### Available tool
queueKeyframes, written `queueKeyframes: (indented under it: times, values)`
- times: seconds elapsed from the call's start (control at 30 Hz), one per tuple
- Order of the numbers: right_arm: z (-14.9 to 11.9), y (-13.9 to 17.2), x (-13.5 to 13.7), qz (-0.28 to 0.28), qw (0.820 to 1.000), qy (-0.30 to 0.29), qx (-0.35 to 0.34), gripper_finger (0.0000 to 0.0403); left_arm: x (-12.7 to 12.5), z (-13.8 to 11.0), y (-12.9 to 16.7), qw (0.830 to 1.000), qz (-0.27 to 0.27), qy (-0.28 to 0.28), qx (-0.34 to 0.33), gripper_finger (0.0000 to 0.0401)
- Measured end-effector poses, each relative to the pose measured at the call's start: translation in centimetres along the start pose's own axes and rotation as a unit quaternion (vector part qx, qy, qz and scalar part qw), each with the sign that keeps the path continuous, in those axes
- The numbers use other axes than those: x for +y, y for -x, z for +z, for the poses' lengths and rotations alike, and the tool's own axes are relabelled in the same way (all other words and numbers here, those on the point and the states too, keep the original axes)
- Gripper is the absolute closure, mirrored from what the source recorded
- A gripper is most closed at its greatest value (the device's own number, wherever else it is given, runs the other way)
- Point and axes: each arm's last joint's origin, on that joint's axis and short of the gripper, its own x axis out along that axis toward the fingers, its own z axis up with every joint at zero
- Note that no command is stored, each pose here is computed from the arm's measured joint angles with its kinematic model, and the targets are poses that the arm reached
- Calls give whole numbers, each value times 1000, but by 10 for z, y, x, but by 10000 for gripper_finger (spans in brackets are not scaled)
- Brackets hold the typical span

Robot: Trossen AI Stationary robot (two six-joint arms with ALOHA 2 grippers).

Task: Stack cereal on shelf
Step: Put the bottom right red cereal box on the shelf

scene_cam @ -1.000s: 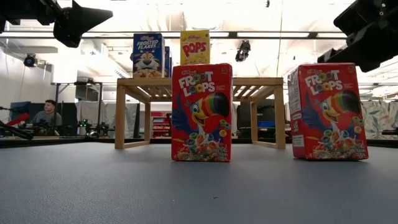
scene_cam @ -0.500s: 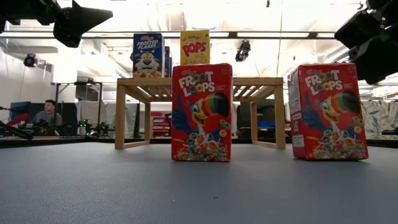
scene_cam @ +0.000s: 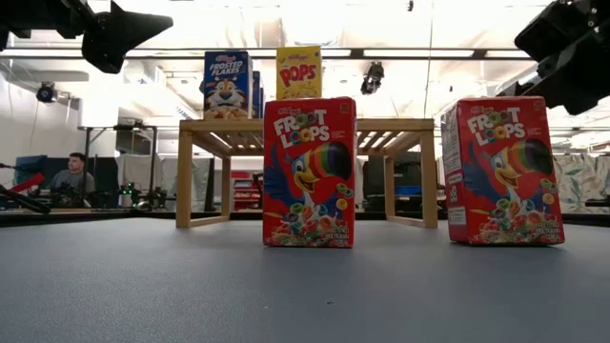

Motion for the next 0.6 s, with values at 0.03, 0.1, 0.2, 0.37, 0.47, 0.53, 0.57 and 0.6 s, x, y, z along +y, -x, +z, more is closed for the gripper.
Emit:
queueKeyframes:
  times: [0.03, 0.1, 0.2, 0.37, 0.47, 0.53, 0.57, 0.6]
  values:
    - [1, 1, 1, 1, 1000, -2, 4, 172, 0, 0, 0, 1000, 0, 0, 0, 109]
    - [2, 2, 3, 0, 1000, -6, 11, 172, 0, 0, 0, 1000, 0, 0, 0, 109]
    - [3, 3, 7, -3, 1000, -3, 16, 172, 0, 0, 0, 1000, 0, 0, 0, 109]
    - [1, 4, 14, 17, 1000, -4, 21, 172, 0, 0, 0, 1000, 0, 2, 0, 109]
    - [0, 5, 17, 29, 999, -4, 23, 172, 0, 0, 0, 1000, 0, 14, 0, 109]
    - [0, 5, 19, 35, 999, -3, 24, 172, 0, 0, 0, 1000, 0, 18, 0, 109]
    - [0, 5, 19, 37, 999, -3, 24, 172, 0, 0, 0, 1000, 0, 21, 0, 109]
    - [0, 6, 20, 38, 999, -4, 25, 172, 0, 0, 0, 1000, 0, 25, 0, 109]
